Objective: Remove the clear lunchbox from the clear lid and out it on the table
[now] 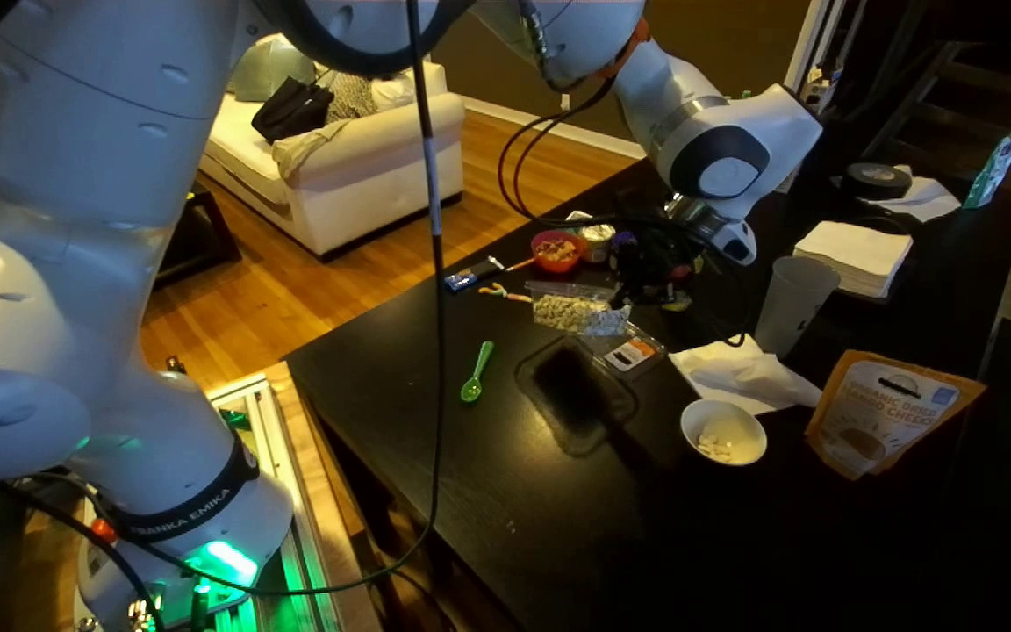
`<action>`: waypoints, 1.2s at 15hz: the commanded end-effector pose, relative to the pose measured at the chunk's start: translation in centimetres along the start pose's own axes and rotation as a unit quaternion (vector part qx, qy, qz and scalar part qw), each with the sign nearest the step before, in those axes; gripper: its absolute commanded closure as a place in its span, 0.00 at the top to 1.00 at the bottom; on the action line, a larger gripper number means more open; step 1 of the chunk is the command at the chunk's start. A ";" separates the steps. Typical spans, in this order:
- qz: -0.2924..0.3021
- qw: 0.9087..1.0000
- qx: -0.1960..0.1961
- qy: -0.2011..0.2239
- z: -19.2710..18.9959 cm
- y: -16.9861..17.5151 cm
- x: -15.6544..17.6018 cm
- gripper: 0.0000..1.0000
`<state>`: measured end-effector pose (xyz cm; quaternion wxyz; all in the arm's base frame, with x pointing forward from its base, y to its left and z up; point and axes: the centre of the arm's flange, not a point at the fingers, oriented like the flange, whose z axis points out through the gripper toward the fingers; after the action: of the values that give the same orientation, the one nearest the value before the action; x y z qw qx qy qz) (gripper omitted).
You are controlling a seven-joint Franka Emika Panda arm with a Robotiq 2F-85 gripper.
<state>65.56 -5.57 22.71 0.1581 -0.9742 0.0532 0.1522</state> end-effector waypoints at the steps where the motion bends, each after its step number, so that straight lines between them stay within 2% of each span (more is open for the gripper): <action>1: -0.004 0.998 0.050 -0.034 -2.6 2.0 -1.0 0.01; 5: -0.030 0.995 0.078 -0.063 -2.4 5.4 -2.2 0.01; 9: -0.050 0.991 0.088 -0.089 -1.7 8.4 -3.1 0.01; 18: -0.084 0.987 0.079 -0.115 3.6 11.3 -2.1 0.01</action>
<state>60.58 -14.82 18.00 0.2534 -0.9369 -0.0182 0.2400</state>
